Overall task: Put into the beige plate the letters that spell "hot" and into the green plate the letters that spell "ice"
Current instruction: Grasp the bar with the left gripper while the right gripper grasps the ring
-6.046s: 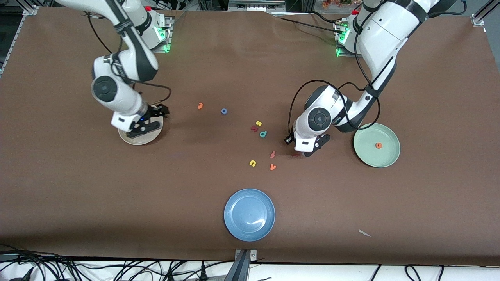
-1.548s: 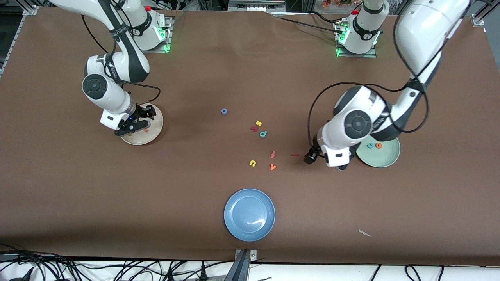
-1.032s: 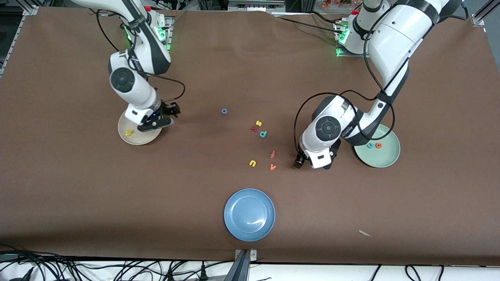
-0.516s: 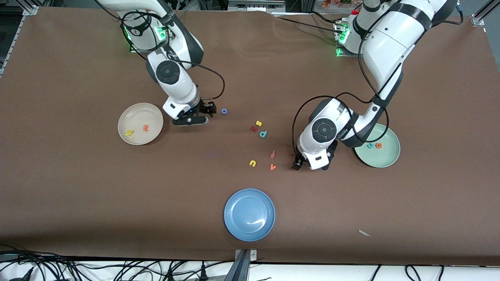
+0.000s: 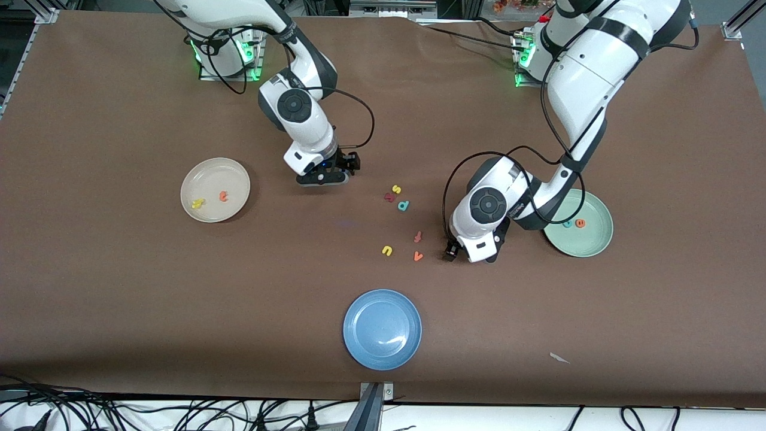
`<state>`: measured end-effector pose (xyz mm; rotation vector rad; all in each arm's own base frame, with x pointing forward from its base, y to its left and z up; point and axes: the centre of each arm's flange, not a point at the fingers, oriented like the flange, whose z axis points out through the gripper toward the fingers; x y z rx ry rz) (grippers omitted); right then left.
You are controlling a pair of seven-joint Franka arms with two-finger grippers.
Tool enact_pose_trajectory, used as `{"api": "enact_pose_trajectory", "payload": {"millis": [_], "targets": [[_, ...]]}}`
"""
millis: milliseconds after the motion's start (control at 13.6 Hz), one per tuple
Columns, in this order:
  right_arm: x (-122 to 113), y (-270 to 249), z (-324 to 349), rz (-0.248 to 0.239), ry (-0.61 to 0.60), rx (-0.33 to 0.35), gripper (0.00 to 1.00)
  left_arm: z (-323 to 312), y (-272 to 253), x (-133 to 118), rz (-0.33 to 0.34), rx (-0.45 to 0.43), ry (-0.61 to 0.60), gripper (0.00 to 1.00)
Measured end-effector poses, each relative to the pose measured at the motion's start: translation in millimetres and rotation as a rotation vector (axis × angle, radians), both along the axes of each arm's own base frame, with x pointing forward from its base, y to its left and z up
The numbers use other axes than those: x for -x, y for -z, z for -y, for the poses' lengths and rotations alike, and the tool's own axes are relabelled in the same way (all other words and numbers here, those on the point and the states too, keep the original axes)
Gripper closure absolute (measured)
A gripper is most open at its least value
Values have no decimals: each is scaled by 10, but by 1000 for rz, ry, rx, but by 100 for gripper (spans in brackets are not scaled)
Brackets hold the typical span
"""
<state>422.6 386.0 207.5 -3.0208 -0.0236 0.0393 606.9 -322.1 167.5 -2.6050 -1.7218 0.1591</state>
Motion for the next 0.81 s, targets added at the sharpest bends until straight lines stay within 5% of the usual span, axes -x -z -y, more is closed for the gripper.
{"api": "enact_pose_trajectory", "payload": {"millis": [147,369,590,811], "targets": [[78,50,-72,-5,-11,3,14,33,-36,-33,14,5,1,35],[116,227,-80,-8,-22,12,15,39,-59,-55,20,8,0,52],[123,389,-54,2,-33,15,18,44,-69,-63,24,7,3,87],[136,408,-59,8,-38,14,28,59,-73,-57,46,-20,45,89]]}}
